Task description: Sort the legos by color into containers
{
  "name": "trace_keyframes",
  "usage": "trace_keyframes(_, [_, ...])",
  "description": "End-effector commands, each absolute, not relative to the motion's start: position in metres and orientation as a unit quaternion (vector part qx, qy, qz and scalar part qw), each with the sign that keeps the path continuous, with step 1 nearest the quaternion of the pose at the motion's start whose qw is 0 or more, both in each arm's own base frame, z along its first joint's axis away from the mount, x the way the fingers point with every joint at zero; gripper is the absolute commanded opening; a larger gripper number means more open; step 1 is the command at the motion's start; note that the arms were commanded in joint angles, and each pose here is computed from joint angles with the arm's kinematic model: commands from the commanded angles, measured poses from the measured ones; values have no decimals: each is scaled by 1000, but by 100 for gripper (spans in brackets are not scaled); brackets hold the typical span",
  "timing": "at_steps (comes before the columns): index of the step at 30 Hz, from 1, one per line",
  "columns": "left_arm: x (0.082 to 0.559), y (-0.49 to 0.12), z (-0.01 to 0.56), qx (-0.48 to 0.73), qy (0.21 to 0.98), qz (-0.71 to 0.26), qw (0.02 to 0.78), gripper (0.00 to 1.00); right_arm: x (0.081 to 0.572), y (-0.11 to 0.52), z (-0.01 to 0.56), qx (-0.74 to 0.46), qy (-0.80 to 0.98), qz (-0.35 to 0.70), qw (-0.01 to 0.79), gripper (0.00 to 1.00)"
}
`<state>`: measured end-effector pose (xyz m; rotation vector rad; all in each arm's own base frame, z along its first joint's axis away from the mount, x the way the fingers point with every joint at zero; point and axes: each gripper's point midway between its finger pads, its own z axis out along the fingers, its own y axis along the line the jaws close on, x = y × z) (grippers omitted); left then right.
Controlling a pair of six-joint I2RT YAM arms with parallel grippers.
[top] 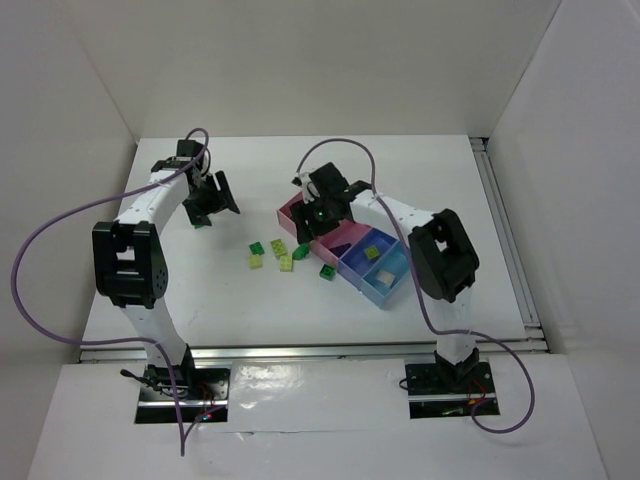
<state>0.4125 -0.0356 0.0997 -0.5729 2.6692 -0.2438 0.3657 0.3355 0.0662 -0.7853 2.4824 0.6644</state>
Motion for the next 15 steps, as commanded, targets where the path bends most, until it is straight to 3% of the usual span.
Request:
trace_keyframes(1, [420,-40,101,-196,953,-104,205,84,381,306,110,-268,897,200,288,67])
trace_keyframes(9, [420,-42,97,-196,954,-108,199,84,366,292,175,-236,872,175,391,70])
trace_keyframes(15, [422,-41,98,-196,953,-105,204,84,301,320,154,-284,872,181,356,70])
